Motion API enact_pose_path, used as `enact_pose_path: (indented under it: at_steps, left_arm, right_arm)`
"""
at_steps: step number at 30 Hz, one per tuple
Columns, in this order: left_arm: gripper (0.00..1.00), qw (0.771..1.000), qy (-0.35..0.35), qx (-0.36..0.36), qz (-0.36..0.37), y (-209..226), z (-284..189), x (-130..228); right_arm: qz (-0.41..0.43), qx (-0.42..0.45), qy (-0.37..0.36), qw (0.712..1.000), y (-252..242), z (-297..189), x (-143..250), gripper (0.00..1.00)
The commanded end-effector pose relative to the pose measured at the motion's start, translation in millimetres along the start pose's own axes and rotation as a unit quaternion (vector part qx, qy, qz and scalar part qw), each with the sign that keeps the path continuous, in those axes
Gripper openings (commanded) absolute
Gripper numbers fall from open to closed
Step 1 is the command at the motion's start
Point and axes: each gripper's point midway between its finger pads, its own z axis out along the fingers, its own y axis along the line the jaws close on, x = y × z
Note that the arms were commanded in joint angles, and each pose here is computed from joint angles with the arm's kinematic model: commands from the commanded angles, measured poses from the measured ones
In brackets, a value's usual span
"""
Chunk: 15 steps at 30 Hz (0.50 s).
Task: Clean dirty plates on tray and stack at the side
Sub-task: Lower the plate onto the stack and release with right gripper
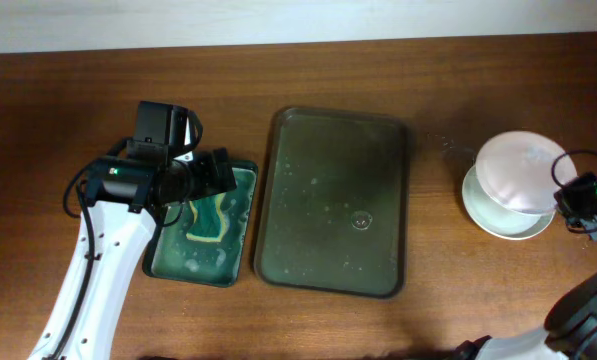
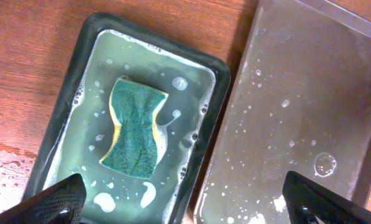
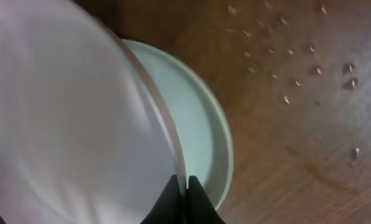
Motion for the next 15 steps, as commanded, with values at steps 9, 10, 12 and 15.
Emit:
enact_pose_path:
  at_steps: [9, 10, 12, 15]
  left_arm:
    - [0.99, 1.0, -0.009, 0.007, -0.001, -2.2, -5.2, -5.5]
    - [0.99, 1.0, -0.009, 0.007, -0.001, -2.2, -5.2, -5.5]
    - [0.99, 1.0, -0.009, 0.007, -0.001, -2.2, -5.2, -5.5]
    - [0.99, 1.0, -0.009, 0.007, -0.001, -2.2, -5.2, -5.5]
  right_arm:
    - [-0.112, -0.165, 0.006, 0.98, 98.0, -57.1, 45.4, 0.56]
    - [-0.169, -0.188, -0.019, 0.967, 125.3, -84.1, 64.2, 0.58]
    - [-0.269, -0.219, -0.052, 0.936, 164.0, -120.5, 103.7, 0.6]
    - [-0.363, -0.255, -0.047, 0.895, 200.1, -145.2, 165.3, 0.62]
